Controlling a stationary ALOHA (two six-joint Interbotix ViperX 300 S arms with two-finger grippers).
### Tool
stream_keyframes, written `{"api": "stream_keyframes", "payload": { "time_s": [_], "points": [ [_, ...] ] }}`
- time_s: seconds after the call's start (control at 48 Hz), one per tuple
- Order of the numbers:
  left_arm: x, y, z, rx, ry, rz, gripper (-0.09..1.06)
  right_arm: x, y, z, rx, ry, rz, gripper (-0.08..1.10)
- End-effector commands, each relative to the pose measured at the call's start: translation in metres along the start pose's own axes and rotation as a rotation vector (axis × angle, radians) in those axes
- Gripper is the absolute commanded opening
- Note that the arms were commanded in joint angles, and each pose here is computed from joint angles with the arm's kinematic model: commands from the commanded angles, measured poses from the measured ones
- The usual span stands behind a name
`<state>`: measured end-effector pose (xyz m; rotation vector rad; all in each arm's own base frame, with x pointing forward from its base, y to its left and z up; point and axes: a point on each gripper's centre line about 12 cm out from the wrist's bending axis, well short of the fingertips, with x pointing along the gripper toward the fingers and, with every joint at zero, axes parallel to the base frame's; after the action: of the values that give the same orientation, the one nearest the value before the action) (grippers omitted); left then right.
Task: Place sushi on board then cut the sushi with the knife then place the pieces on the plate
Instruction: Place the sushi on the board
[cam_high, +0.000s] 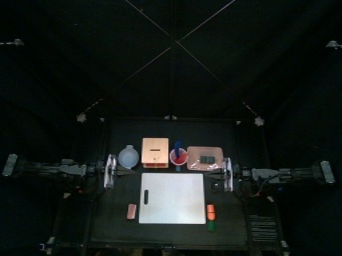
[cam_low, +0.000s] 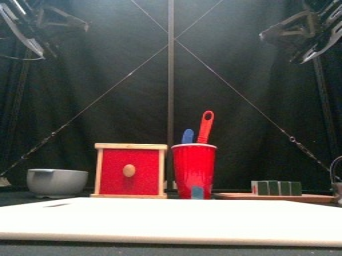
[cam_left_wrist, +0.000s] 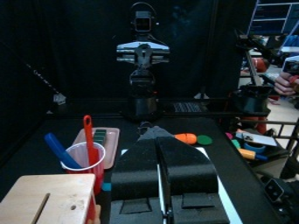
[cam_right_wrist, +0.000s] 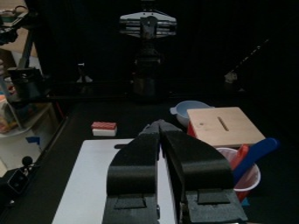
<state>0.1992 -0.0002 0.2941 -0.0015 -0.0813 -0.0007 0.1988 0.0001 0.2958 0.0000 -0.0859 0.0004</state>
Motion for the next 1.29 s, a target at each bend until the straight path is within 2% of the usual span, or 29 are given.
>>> {"api": "stream_keyframes", "payload": {
  "time_s": [0.021,0.271,0.521,0.667,0.875,1.062,1.292],
  "points": [
    [0.012,0.001,-0.003,0.001,0.005,0.005,-0.05,0.003,-0.002,-0.005,0.013,0.026,-0.011,0.00],
    [0.033,-0.001,-0.020,0.003,0.072,-0.004,-0.02,0.013,-0.017,-0.025,0.076,0.226,-0.088,0.02],
    [0.047,-0.001,-0.034,0.003,0.101,-0.006,-0.02,0.014,-0.052,-0.039,0.100,0.510,-0.248,0.06],
    [0.051,-0.001,-0.042,0.002,0.117,-0.003,-0.02,0.005,-0.076,-0.049,0.099,0.628,-0.353,0.24],
    [0.055,-0.001,-0.051,0.002,0.150,-0.003,-0.02,-0.001,-0.096,-0.055,0.073,0.671,-0.434,0.65],
    [0.056,-0.001,-0.052,0.002,0.155,-0.002,-0.02,-0.004,-0.107,-0.062,0.100,0.715,-0.477,0.97],
    [0.055,0.001,-0.053,0.002,0.158,0.006,-0.02,-0.003,-0.112,-0.080,0.087,0.897,-0.468,0.99]
  ]
}}
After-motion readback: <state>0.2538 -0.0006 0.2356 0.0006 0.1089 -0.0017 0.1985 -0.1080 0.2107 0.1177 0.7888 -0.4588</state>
